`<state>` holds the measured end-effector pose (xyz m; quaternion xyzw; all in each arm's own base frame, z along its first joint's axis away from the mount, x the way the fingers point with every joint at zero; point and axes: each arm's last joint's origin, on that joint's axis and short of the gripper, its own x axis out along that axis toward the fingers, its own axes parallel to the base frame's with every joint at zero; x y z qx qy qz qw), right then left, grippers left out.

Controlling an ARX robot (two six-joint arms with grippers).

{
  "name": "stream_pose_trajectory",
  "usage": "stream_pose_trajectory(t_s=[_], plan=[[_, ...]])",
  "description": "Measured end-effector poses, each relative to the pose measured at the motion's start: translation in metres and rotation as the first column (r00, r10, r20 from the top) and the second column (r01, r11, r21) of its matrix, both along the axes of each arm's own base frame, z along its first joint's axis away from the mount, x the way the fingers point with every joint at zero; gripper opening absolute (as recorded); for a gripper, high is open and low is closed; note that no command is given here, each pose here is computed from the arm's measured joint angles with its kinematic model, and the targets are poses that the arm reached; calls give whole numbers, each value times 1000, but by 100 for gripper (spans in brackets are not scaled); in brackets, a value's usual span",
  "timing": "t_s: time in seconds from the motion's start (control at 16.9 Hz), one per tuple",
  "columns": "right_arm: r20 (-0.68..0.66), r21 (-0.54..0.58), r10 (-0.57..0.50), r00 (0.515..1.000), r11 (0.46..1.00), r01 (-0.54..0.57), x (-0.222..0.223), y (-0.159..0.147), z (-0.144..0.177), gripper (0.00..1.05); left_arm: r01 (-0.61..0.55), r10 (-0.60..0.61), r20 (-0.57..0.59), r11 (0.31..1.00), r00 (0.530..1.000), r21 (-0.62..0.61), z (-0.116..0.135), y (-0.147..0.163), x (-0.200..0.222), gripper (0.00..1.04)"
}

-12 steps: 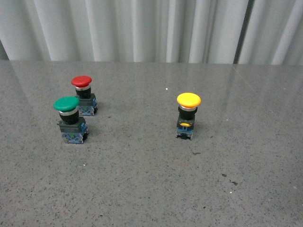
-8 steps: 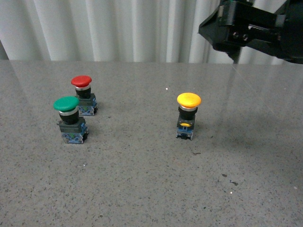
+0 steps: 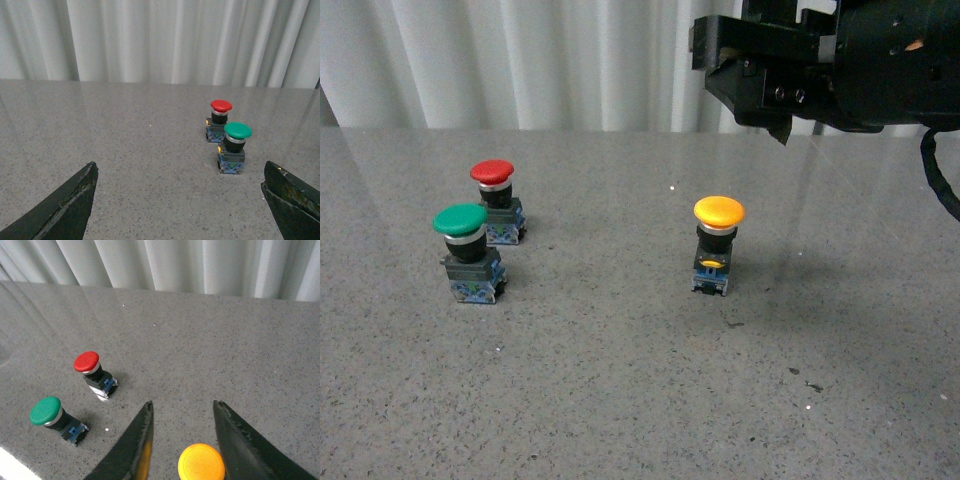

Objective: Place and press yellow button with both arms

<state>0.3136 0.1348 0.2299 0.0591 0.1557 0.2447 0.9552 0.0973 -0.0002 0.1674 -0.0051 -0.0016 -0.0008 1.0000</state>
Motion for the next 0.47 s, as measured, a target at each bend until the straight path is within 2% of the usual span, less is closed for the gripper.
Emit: stream_pose_trajectory(t_s=[0.18, 0.3, 0.47], plan=[[-3, -10, 9, 1000, 1000, -9, 2, 5, -2, 24, 0, 0, 0, 1000, 1000, 0, 0, 0, 0, 98], [-14, -33, 15, 1000, 999, -15, 7, 12, -8, 2, 0, 0, 0, 1000, 1000, 0, 0, 0, 0, 98], [-54, -74, 21, 998, 997, -25, 12, 16, -21, 2, 0, 0, 0, 1000, 1000, 0, 0, 0, 0, 98]])
